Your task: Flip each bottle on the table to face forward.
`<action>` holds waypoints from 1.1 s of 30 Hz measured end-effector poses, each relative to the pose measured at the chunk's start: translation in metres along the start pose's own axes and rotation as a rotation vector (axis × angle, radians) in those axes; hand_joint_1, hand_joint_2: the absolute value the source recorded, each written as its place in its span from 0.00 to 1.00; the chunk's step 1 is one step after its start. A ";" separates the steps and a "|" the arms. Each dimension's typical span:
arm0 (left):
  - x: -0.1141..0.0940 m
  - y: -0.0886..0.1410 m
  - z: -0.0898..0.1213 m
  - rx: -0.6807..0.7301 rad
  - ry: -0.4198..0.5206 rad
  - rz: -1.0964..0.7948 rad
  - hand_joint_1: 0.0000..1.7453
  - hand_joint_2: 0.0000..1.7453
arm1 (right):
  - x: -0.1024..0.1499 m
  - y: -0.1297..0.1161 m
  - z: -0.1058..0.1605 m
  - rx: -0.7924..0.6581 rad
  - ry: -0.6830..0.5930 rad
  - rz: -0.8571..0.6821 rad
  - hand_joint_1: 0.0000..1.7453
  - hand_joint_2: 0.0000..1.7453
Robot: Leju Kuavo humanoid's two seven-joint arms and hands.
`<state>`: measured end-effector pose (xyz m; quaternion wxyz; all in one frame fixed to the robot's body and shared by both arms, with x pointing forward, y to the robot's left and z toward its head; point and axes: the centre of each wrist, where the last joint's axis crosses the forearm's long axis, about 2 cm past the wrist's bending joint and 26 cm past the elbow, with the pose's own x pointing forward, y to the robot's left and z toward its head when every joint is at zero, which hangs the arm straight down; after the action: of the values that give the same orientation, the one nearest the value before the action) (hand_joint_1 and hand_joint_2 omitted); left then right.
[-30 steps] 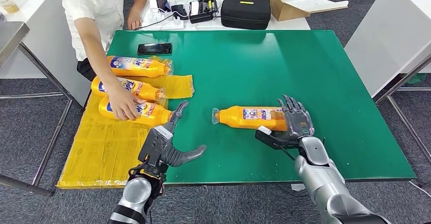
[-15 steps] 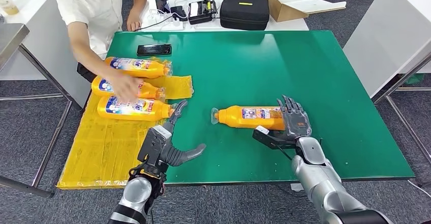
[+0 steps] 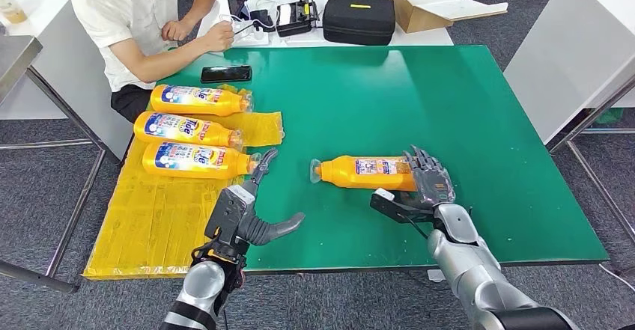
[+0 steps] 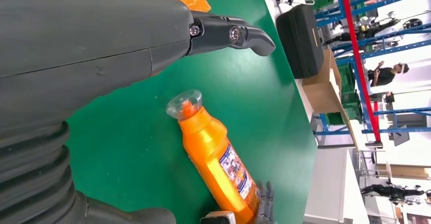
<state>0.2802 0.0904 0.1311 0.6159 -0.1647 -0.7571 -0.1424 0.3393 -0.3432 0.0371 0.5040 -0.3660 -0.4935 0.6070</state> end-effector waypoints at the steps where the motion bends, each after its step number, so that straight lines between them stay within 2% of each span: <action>1: 0.000 0.000 0.000 -0.001 0.001 0.003 0.00 1.00 | 0.000 0.001 0.000 0.006 -0.005 -0.014 1.00 1.00; 13: -0.002 -0.002 0.000 -0.010 0.003 0.021 0.00 1.00 | -0.006 0.011 0.009 -0.002 -0.020 -0.164 1.00 1.00; 28: -0.004 -0.002 0.000 -0.029 0.003 0.052 0.00 1.00 | -0.008 0.017 0.013 0.012 -0.023 -0.201 1.00 1.00; 33: -0.004 -0.002 0.001 0.012 -0.025 0.109 0.00 1.00 | -0.008 0.022 0.016 -0.014 -0.053 -0.306 1.00 1.00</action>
<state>0.2798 0.0889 0.1268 0.6143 -0.2036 -0.7555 -0.1020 0.3202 -0.3552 0.0193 0.5747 -0.2742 -0.5609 0.5291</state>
